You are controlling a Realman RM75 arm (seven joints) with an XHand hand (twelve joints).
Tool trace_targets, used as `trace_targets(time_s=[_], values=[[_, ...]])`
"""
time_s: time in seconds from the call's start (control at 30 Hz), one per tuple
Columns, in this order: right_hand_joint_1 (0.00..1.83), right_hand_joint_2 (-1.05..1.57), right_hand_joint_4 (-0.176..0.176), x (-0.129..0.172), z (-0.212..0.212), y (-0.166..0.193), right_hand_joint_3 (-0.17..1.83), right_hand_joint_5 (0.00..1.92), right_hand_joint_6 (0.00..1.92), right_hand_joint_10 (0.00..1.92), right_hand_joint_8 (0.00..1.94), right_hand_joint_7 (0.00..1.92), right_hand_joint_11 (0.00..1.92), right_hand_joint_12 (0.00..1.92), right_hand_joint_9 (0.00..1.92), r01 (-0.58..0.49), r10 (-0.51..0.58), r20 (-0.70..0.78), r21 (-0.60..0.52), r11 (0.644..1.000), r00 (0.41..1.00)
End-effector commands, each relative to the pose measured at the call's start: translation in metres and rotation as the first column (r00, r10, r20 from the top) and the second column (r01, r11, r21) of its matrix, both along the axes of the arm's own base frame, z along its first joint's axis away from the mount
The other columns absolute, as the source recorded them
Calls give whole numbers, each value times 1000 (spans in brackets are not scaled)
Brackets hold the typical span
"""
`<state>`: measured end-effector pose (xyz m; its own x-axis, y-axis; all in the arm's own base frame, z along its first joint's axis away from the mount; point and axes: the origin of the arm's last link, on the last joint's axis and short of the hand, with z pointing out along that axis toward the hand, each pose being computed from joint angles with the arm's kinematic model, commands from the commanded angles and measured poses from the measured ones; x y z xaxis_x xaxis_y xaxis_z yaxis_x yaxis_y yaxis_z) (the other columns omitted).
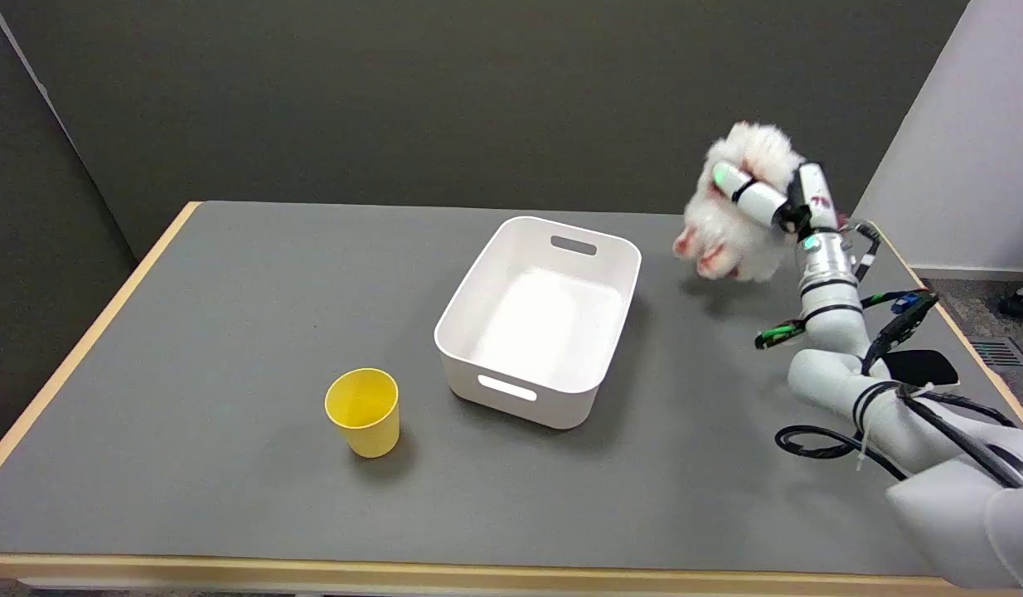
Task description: Place the plush toy into the white container.
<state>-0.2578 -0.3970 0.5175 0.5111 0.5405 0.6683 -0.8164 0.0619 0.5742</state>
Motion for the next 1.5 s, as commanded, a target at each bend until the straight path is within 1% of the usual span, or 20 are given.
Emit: trace_targets(time_s=[0.03, 0.13, 0.27, 0.4, 0.47, 0.53, 0.57, 0.67, 0.77, 0.83, 0.9, 1.0, 1.07, 1.13, 1.23, 1.3, 1.33, 1.4, 1.47, 1.5], values=[[1175, 1062, -174, 123, -55, 26, 517, 531, 1567, 1809, 1634, 796, 1106, 1921, 819, -363, 416, -167, 275, 890, 894], [1173, 1064, -174, 131, -83, 21, 516, 527, 1572, 1811, 1637, 793, 1102, 1921, 815, -367, 445, -157, 363, 856, 882], [1173, 1069, -176, 132, -126, 14, 510, 522, 1576, 1811, 1639, 791, 1101, 1921, 811, -361, 464, -120, 470, 806, 878], [1172, 1079, -176, 114, -190, 3, 493, 517, 1573, 1805, 1640, 788, 1099, 1921, 809, -313, 419, -44, 596, 739, 907], [1172, 1083, -176, 103, -218, 1, 483, 517, 1568, 1796, 1638, 788, 1097, 1921, 811, -306, 393, 2, 630, 714, 920], [1171, 1087, -176, 90, -245, 1, 478, 514, 1569, 1792, 1640, 786, 1091, 1921, 808, -309, 367, 49, 648, 696, 929], [1170, 1092, -176, 83, -256, 2, 472, 510, 1573, 1790, 1644, 783, 1084, 1921, 803, -310, 353, 68, 649, 695, 933], [1166, 1101, -176, 67, -276, 5, 466, 500, 1585, 1786, 1654, 775, 1067, 1921, 789, -304, 317, 101, 646, 700, 943], [1165, 1099, -176, 59, -286, 9, 471, 499, 1590, 1784, 1656, 774, 1062, 1921, 786, -302, 291, 125, 635, 711, 948], [1165, 1098, -176, 57, -290, 13, 475, 498, 1594, 1783, 1657, 773, 1056, 1921, 785, -302, 283, 133, 630, 716, 950], [1164, 1099, -176, 55, -292, 19, 476, 496, 1597, 1784, 1659, 772, 1051, 1921, 783, -291, 280, 118, 616, 732, 953], [1161, 1104, -176, 46, -286, 30, 474, 490, 1604, 1788, 1668, 766, 1049, 1921, 779, -260, 266, 74, 567, 782, 961], [1161, 1105, -176, 39, -274, 38, 472, 489, 1604, 1787, 1670, 765, 1048, 1921, 779, -243, 252, 54, 515, 822, 966], [1161, 1103, -176, 32, -264, 46, 476, 491, 1603, 1784, 1671, 766, 1048, 1921, 780, -229, 233, 54, 491, 841, 971], [1160, 1104, -176, 24, -252, 56, 476, 489, 1606, 1785, 1672, 764, 1047, 1921, 778, -195, 210, 26, 493, 848, 977], [1158, 1109, -175, 22, -247, 61, 472, 485, 1610, 1770, 1679, 759, 1039, 1921, 776, -171, 197, 3, 512, 842, 980], [1143, 1093, -171, 22, -244, 63, 487, 473, 1562, 1734, 1639, 745, 1012, 1921, 763, -156, 192, -14, 525, 837, 981], [823, 675, -95, 24, -238, 65, 873, 240, 468, 1130, 657, 455, 506, 1893, 475, -139, 193, -43, 545, 827, 980], [635, 589, -65, 27, -232, 66, 884, 79, 309, 762, 309, 102, 311, 1575, 126, -140, 196, -38, 569, 810, 980], [575, 575, -70, 28, -229, 67, 828, 39, 153, 377, 153, 50, 154, 1380, 62, -143, 196, -31, 580, 802, 980]])
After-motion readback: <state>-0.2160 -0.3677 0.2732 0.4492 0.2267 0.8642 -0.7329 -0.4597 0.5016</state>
